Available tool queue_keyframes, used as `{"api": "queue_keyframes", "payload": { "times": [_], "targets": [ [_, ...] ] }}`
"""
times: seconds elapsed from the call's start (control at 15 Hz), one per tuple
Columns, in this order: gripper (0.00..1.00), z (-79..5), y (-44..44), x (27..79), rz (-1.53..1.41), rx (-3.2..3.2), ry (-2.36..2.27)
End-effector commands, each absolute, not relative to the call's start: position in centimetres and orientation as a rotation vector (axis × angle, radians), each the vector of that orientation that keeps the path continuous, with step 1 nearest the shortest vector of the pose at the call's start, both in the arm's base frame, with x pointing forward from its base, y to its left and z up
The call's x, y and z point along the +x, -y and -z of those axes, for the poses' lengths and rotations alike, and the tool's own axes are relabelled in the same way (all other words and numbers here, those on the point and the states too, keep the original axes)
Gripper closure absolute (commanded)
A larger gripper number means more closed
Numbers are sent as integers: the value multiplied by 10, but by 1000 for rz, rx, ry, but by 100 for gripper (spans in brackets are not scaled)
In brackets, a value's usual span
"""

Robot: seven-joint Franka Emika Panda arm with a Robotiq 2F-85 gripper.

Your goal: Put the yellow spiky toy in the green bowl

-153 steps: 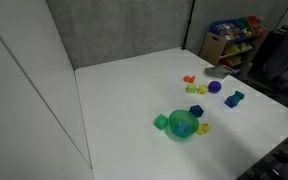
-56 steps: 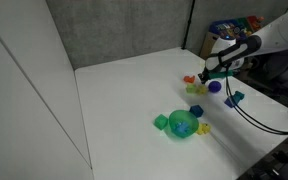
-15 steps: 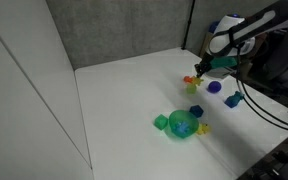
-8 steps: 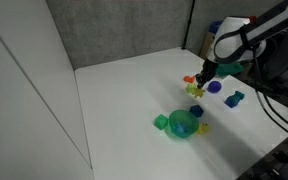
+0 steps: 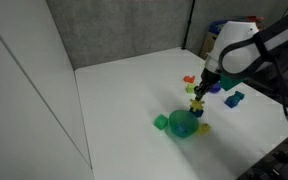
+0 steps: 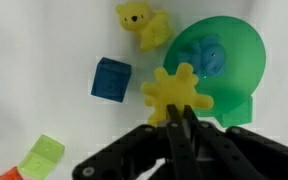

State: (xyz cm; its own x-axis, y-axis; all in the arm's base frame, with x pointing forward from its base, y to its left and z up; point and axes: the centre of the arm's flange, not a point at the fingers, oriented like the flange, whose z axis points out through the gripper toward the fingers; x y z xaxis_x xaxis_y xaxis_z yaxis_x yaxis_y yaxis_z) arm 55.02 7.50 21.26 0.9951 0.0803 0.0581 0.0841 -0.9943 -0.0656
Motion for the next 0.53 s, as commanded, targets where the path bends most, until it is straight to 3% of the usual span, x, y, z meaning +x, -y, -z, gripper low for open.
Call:
{"api": "queue_keyframes", "payload": {
  "times": [0.0,0.47],
  "targets": [
    [65,-224,-86,525,102,-3073,191],
    [11,-249,-69,534,129,-3057,146]
  ]
}}
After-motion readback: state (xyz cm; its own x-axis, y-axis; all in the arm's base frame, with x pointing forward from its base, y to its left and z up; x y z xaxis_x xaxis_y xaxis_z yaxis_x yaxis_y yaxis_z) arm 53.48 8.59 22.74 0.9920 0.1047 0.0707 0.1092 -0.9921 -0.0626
